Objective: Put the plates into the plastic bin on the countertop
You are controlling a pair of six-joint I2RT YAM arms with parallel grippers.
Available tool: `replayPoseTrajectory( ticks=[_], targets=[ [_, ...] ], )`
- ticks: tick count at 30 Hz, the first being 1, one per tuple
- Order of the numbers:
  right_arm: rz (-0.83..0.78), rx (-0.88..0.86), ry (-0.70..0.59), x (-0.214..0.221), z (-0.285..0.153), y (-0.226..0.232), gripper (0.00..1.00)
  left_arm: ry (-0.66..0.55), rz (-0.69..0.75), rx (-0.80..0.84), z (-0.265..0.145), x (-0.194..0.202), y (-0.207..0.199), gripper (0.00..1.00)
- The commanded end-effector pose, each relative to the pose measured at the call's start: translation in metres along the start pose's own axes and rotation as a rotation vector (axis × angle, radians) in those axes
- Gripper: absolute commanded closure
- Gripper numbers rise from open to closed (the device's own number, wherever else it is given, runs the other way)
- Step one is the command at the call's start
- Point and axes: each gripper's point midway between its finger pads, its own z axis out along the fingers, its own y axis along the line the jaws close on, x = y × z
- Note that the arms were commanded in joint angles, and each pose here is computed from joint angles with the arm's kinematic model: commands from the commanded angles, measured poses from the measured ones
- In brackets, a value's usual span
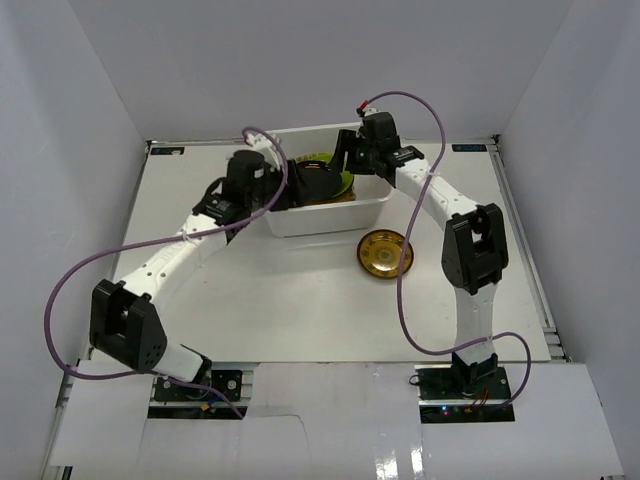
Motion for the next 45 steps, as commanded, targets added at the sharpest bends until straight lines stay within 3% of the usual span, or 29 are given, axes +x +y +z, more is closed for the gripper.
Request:
replayPoseTrajectory(
  ticks=[1,7,12,14,15,19,25,29,30,31,33,38,45],
  targets=[
    [-0.069,-0.020,-0.141,-0.053,-0.038,0.019,0.30,0.055,0.019,0.062,-0.020,0.044,-0.034,0.27],
    [-0.066,-0.011,-0.279,-0.059,-0.117,-0.007,0.35,0.089,0.072,0.124,-0.040,0.100,-0.058,0.28],
    [0.116,0.074,-0.300,0.028,-0.177,-0.090,0.46,0.022,0.135,0.193,-0.067,0.104,-0.061,0.28],
    [0.176,0.100,-0.316,0.051,-0.190,-0.114,0.44,0.003,0.151,0.203,-0.076,0.108,-0.058,0.26],
    [0.206,0.140,-0.251,0.086,-0.183,-0.131,0.42,-0.002,0.154,0.196,-0.077,0.109,-0.055,0.25],
    [0.275,0.156,-0.116,0.147,-0.171,-0.150,0.33,-0.002,0.188,0.180,-0.081,0.112,-0.048,0.23],
    [0.351,0.127,0.006,0.188,-0.148,-0.156,0.37,-0.084,0.234,0.056,-0.088,0.090,-0.029,0.20],
    [0.419,0.123,0.040,0.202,-0.134,-0.160,0.51,-0.130,0.255,0.001,-0.096,0.075,-0.023,0.19],
    [0.430,0.115,0.044,0.203,-0.131,-0.159,0.58,-0.138,0.260,-0.006,-0.098,0.072,-0.022,0.19],
    [0.437,0.116,0.043,0.204,-0.128,-0.161,0.76,-0.162,0.274,-0.006,-0.103,0.065,-0.024,0.19],
    [0.448,0.141,0.032,0.204,-0.129,-0.164,0.90,-0.200,0.286,-0.042,-0.109,0.053,-0.020,0.17],
    [0.365,0.181,-0.006,0.185,-0.158,-0.160,0.92,-0.309,0.301,-0.111,-0.128,0.020,-0.017,0.11],
    [0.164,-0.080,-0.089,0.136,-0.233,-0.072,0.92,-0.471,0.253,-0.251,-0.153,-0.010,0.005,0.02]
  ],
)
